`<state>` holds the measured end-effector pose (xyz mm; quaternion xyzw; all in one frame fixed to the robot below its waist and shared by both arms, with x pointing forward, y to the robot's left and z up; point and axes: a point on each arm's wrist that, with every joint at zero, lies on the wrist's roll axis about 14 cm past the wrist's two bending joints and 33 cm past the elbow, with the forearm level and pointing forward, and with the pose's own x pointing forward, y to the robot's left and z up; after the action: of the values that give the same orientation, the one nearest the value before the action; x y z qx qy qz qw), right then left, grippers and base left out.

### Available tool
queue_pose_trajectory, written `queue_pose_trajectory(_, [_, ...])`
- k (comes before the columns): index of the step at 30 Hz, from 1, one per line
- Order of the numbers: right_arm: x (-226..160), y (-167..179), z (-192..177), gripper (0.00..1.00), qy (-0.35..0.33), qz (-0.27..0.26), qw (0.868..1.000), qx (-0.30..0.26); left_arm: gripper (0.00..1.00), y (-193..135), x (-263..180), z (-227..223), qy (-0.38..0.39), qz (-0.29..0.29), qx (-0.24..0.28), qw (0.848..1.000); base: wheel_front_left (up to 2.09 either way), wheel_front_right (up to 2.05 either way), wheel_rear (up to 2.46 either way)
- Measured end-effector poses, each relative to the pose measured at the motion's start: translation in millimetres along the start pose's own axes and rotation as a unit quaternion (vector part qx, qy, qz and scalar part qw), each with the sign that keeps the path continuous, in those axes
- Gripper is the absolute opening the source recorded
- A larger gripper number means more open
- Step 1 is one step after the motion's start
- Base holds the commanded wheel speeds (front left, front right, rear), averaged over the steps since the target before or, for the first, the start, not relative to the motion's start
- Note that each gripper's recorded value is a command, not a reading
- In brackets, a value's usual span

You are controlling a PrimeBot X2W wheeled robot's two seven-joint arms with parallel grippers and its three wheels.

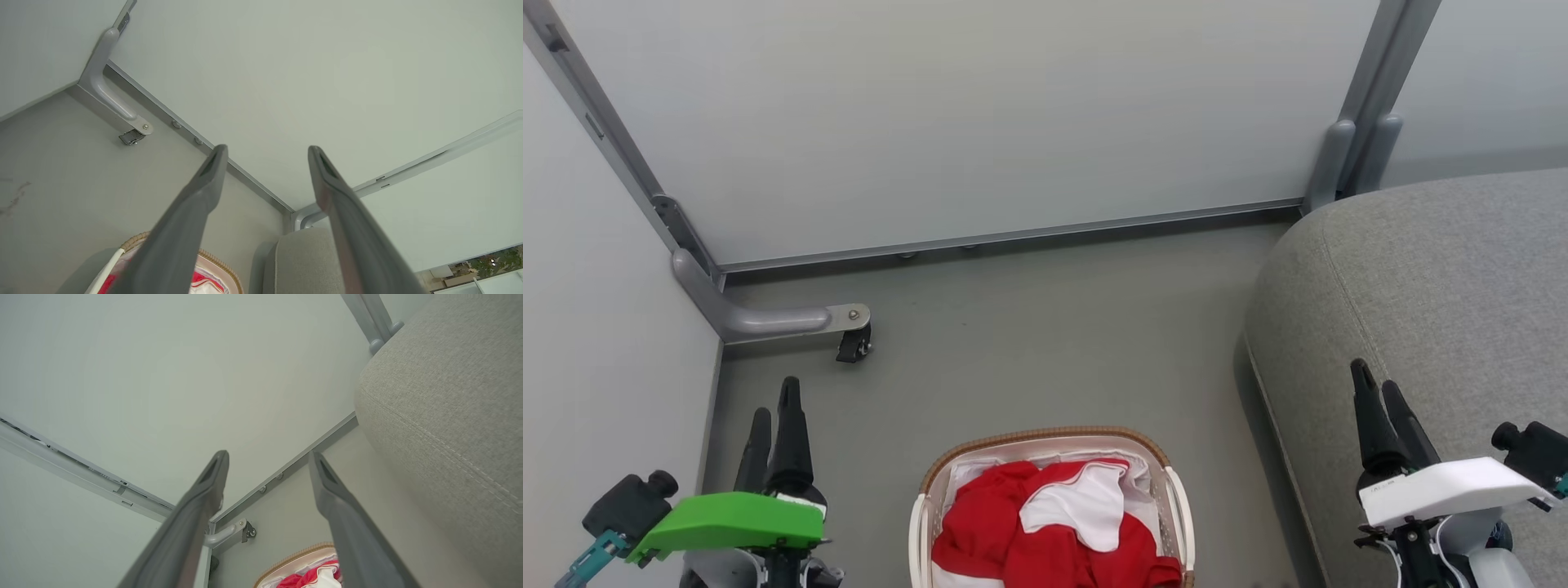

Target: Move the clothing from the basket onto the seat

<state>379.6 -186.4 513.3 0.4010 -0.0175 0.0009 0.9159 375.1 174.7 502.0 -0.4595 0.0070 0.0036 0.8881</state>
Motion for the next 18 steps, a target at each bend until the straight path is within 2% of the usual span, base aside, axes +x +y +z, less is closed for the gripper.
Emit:
queue_pose_trajectory(6, [-2.5,-1.5,-3.7,1.00,0.005,0.001,0.999,-0.052,1.00,0.9,-2.9,-5.4,0.006,0.001,0.057,0.998,0.00,0.00,0.00])
queue_pose_trajectory(18, [-2.8,1.8,-9.1,1.00,0.009,0.013,0.990,-0.137,1.00,5.2,-7.0,-12.6,0.011,0.004,0.134,0.991,0.00,0.00,0.00])
